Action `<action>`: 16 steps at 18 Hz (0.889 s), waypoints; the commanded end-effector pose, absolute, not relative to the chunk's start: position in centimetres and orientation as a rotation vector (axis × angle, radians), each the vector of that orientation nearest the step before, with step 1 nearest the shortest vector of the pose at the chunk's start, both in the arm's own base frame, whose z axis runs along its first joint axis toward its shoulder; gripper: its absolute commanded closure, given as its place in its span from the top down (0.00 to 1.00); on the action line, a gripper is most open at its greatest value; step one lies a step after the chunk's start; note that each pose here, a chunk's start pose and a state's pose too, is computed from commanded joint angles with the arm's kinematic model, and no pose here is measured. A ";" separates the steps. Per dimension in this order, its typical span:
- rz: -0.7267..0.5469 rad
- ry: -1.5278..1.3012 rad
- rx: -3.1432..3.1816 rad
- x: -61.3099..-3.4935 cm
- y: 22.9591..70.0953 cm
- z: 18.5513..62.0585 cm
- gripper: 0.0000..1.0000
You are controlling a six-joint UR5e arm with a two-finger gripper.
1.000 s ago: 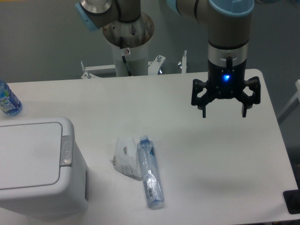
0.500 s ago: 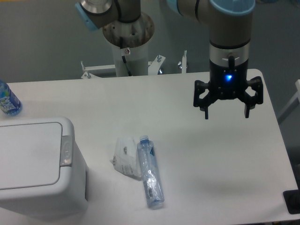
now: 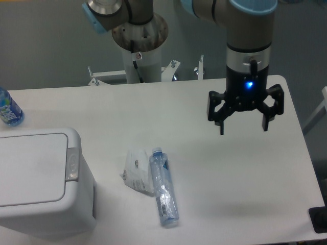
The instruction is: Open the trash can
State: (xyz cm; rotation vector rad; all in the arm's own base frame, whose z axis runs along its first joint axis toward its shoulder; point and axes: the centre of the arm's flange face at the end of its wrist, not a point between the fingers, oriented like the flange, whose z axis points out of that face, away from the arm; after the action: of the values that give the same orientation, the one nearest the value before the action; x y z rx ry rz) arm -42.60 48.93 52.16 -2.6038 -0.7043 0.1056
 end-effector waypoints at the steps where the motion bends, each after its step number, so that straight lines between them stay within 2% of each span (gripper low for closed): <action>1: 0.084 -0.699 -2.604 -41.6 49.8 51.9 1.00; 10: -0.106 -0.719 -2.574 -33.0 55.6 51.6 1.00; 16: -0.160 -0.730 -2.579 -28.7 57.8 51.3 1.00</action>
State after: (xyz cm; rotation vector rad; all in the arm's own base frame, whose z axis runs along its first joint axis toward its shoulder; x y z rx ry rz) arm -28.73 57.82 51.30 -2.5795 -0.7301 -0.1596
